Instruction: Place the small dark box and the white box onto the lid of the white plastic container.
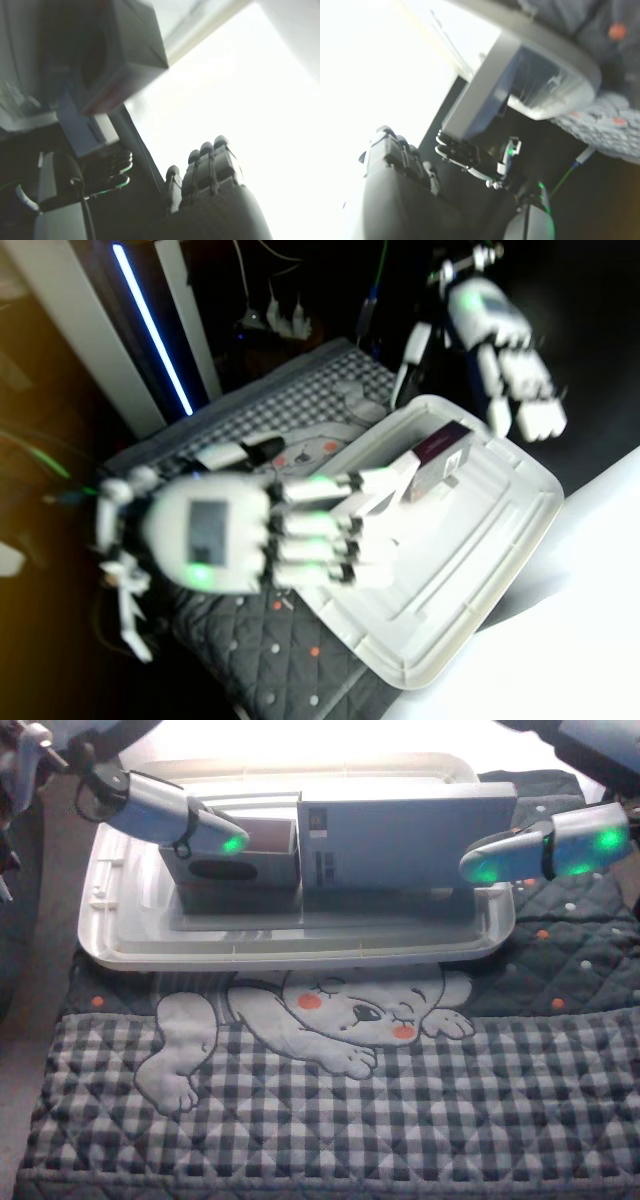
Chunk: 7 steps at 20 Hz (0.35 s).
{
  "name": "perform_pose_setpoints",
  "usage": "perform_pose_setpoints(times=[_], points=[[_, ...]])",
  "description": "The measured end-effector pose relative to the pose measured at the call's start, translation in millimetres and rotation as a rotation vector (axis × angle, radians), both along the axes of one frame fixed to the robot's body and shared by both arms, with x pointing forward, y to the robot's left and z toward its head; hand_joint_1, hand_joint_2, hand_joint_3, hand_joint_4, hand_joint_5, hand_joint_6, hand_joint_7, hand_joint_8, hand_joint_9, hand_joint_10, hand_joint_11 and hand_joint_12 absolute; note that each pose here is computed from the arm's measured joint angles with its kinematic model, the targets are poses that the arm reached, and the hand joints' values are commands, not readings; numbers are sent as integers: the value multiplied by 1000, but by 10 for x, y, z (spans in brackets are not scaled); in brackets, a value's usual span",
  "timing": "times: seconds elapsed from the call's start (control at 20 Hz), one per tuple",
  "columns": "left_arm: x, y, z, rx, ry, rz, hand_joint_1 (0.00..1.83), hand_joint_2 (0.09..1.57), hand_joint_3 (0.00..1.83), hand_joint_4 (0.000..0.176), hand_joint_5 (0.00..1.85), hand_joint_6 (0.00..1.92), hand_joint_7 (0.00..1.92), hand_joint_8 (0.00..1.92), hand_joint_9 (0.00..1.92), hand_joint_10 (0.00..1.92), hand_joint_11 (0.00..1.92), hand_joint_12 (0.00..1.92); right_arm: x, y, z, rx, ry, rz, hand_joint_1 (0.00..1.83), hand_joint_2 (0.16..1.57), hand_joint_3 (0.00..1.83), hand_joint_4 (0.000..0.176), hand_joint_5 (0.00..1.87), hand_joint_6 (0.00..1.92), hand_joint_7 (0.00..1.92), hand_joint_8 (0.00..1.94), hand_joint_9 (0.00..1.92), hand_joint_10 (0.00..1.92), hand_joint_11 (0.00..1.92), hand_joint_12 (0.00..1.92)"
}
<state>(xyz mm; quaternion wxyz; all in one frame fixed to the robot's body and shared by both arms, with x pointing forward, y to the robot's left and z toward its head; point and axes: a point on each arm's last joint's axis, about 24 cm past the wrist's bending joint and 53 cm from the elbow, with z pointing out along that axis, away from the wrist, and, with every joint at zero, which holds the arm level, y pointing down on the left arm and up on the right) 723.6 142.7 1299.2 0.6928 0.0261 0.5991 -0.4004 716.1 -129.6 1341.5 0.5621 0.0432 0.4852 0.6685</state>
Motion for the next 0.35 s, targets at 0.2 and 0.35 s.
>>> perform_pose_setpoints(times=[0.2, 0.35], points=[[-329, 7, 130, -29, -90, -41, 889, 748, 44, 150, 0, 0, 0, 0, 25, 0, 21, 332, -306, 107, 170, 43, -74, 76, 721, 668, 0, 176, 0, 0, 0, 0, 0, 0, 0, 0], [-541, 131, 219, -90, -144, -61, 874, 786, 12, 169, 0, 0, 0, 0, 24, 2, 0, 441, -457, -35, 332, 88, -121, 84, 713, 689, 0, 176, 0, 0, 0, 0, 0, 0, 0, 0]])
